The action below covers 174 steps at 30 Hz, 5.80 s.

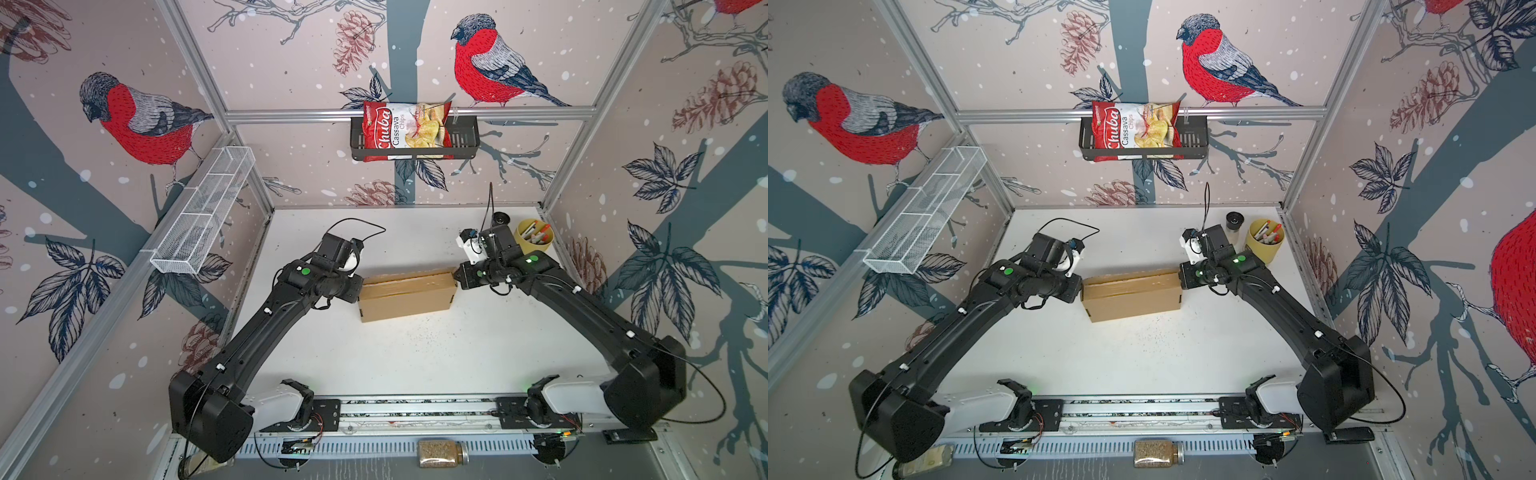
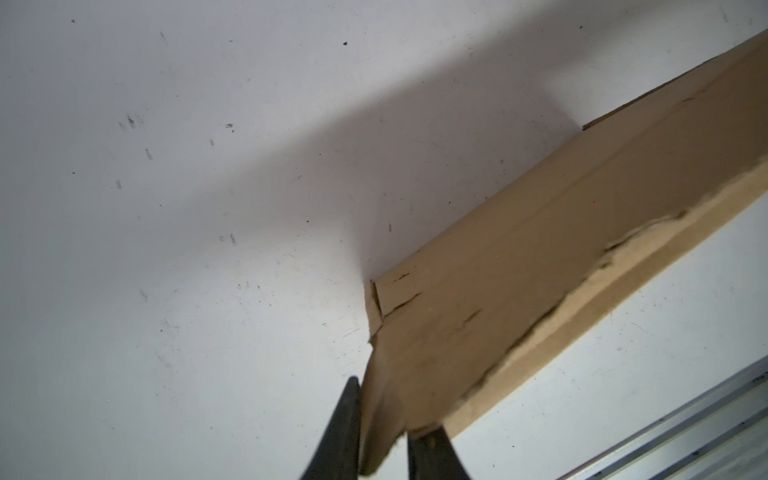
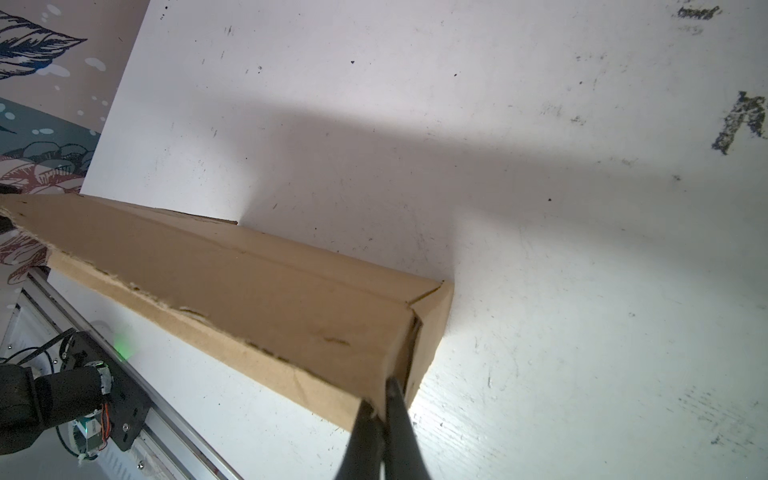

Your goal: Fold the paper box

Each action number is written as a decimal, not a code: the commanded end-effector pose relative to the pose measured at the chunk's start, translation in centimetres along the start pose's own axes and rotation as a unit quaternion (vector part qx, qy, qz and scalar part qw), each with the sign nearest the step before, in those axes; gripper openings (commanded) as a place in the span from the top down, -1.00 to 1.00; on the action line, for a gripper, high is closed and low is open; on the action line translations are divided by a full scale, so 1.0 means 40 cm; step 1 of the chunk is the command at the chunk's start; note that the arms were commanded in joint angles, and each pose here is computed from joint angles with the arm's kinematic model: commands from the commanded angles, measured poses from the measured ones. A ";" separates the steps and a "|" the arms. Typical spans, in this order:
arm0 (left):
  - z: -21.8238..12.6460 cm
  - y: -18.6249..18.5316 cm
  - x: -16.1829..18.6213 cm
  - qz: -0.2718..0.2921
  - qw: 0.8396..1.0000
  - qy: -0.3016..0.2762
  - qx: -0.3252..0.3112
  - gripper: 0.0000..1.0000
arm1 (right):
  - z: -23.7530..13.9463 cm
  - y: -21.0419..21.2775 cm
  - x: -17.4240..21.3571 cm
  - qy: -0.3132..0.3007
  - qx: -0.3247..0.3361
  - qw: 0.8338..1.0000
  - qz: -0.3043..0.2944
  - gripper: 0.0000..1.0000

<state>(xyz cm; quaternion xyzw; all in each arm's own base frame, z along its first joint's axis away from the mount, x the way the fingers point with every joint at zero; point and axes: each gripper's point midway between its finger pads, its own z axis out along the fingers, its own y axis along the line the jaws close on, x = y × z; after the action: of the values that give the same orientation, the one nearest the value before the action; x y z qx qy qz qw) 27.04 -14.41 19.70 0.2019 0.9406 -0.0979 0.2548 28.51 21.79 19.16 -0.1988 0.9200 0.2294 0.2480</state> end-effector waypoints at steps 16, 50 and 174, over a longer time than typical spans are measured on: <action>0.017 0.018 0.020 -0.013 1.000 0.022 -0.018 0.58 | 0.005 0.007 0.011 0.007 -0.007 1.000 0.005 0.99; 0.023 -0.042 -0.019 -0.104 0.993 0.033 0.046 0.84 | 0.008 0.015 0.014 0.004 -0.013 1.000 0.013 0.99; 0.076 -0.045 0.062 -0.054 0.997 0.047 0.016 1.00 | -0.126 -0.005 0.015 -0.086 0.071 0.989 -0.101 0.44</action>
<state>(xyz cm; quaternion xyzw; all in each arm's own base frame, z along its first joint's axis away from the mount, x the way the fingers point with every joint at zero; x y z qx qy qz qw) 27.37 -16.62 17.20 0.1545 0.9494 -0.1254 0.2431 26.26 19.97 23.68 -0.2266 0.8775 0.2114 0.3659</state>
